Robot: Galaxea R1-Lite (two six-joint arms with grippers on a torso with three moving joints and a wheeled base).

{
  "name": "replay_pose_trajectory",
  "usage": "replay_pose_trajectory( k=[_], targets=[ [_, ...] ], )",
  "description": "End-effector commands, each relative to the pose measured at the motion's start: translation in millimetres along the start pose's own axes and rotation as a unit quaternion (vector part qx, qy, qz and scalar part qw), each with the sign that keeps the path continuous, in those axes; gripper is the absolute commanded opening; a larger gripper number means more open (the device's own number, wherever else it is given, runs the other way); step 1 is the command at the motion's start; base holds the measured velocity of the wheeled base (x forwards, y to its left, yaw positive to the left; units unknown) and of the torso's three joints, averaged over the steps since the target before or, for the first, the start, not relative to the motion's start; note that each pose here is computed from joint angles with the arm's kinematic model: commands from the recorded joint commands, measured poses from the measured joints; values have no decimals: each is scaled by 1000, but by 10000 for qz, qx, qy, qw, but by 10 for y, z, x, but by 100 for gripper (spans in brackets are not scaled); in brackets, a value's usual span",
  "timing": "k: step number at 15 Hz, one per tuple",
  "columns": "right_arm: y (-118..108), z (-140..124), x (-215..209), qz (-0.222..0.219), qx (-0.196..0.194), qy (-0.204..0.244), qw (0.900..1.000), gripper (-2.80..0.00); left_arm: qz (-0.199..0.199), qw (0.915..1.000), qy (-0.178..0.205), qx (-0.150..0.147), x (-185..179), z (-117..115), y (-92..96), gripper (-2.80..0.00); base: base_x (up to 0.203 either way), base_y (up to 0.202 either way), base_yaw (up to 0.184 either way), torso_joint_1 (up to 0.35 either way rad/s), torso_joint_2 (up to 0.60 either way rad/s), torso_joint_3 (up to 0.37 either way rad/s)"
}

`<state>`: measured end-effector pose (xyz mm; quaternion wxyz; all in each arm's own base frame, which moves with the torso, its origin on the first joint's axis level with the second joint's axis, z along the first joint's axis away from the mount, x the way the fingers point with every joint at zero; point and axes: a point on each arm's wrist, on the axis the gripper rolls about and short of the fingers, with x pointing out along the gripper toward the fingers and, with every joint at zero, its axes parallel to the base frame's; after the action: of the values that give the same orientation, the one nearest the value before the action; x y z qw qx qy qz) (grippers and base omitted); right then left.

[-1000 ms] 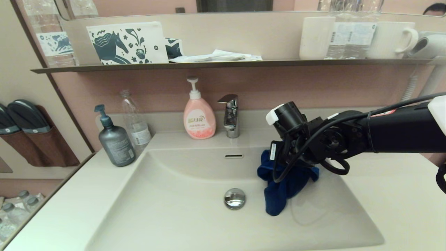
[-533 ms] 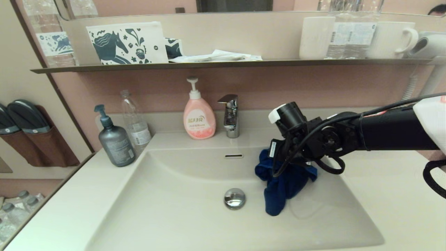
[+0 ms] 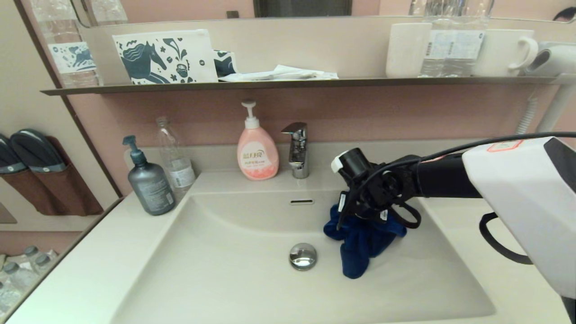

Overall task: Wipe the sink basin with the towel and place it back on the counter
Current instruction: Wipe the sink

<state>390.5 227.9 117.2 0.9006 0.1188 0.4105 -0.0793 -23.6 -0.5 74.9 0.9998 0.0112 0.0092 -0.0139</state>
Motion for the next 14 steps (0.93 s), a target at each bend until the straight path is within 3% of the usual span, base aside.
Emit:
replay_pose_trajectory(
  k=[1, 3, 6, 12, 14],
  targets=[
    [-44, -232, 303, -629, -281, 521, 9963, -280, 0, 10000, 14, 0, 2, -3, 0, -280, 0, 0, 0, 0, 0, 0],
    [-117, -342, 355, -1225, -332, 1015, 9867, -280, 0, 10000, 6, 2, 0, 1, 0, -280, 0, 0, 0, 0, 0, 0],
    [-126, -456, 288, -1638, -368, 1414, 9756, -280, 0, 10000, 6, 2, 0, 2, 0, -280, 0, 0, 0, 0, 0, 0],
    [-36, -696, -2, -1895, -619, 2003, 9592, -280, 0, 10000, 6, -5, 0, 2, 0, -280, 0, 0, 0, 0, 0, 0],
    [-21, -715, -104, -1765, -548, 2290, 9557, -280, 0, 10000, 6, 2, 0, 1, 0, -280, 0, 0, 0, 0, 0, 0]
  ],
)
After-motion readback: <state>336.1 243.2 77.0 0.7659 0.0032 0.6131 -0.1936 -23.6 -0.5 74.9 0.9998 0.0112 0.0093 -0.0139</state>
